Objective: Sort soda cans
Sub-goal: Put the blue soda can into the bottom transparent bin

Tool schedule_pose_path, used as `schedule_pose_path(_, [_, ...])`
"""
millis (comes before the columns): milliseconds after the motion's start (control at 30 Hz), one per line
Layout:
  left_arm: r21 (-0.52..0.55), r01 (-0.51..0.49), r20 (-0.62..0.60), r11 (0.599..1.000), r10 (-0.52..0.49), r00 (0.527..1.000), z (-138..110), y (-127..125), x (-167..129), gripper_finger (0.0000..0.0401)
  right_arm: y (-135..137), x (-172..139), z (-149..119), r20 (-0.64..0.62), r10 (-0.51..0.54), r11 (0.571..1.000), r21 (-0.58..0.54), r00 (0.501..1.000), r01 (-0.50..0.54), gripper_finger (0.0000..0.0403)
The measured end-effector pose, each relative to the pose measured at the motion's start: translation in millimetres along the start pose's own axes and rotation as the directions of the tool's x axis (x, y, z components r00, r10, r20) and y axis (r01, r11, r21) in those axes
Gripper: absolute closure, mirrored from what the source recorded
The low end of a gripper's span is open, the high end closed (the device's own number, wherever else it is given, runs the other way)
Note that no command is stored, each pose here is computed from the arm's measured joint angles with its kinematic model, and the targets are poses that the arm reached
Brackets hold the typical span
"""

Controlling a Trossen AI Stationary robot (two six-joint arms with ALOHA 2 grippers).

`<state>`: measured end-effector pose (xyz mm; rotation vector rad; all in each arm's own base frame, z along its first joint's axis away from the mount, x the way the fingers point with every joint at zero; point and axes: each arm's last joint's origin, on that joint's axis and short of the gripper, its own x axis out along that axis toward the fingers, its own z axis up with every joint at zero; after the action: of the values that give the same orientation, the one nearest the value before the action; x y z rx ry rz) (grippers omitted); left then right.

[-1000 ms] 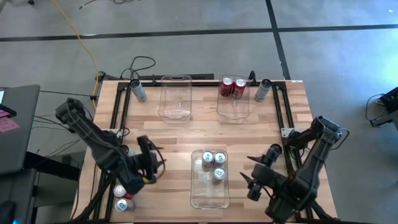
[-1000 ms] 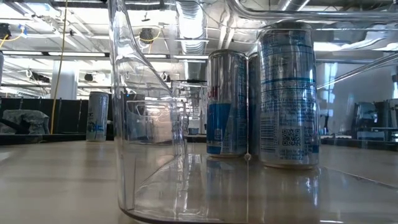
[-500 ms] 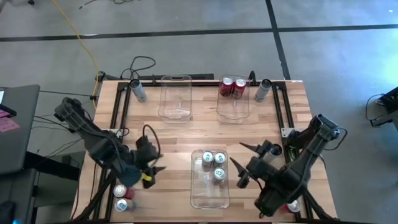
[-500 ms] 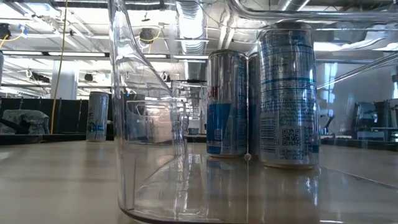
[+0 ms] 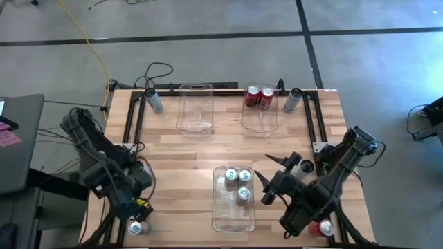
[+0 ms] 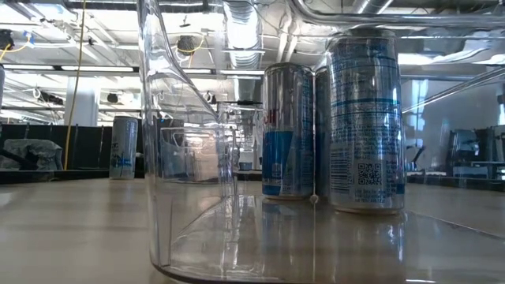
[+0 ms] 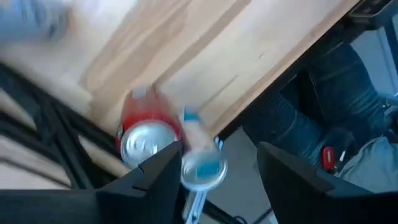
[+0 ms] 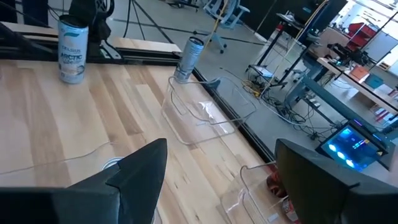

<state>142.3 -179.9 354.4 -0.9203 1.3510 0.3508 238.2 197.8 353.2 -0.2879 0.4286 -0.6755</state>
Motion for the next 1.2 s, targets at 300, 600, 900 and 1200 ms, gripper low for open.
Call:
schedule_pose_path(300, [-0.178,-0.047,0.007,0.983,0.049,0.999,-30,1,18,0.0140,-2,6,1,-0.004,-0.022,1.000,-0.002,1.000,0.022,0.0088])
schedule_pose_path(600, [-0.234,-0.009,0.018,0.972,0.013,1.000,-64,-7,38,0.0132,-7,21,4,-0.025,-0.068,0.997,0.040,0.997,0.069,0.0088])
schedule_pose_path(900, [-0.228,-0.034,-0.013,0.973,0.032,0.999,-76,-24,71,0.0132,-8,27,6,-0.034,-0.083,0.995,0.043,0.996,0.085,0.0088])
schedule_pose_path(1200, [-0.224,-0.073,-0.042,0.972,0.065,0.997,-75,-22,71,0.0132,-10,33,6,-0.043,-0.102,0.994,0.028,0.994,0.103,0.0088])
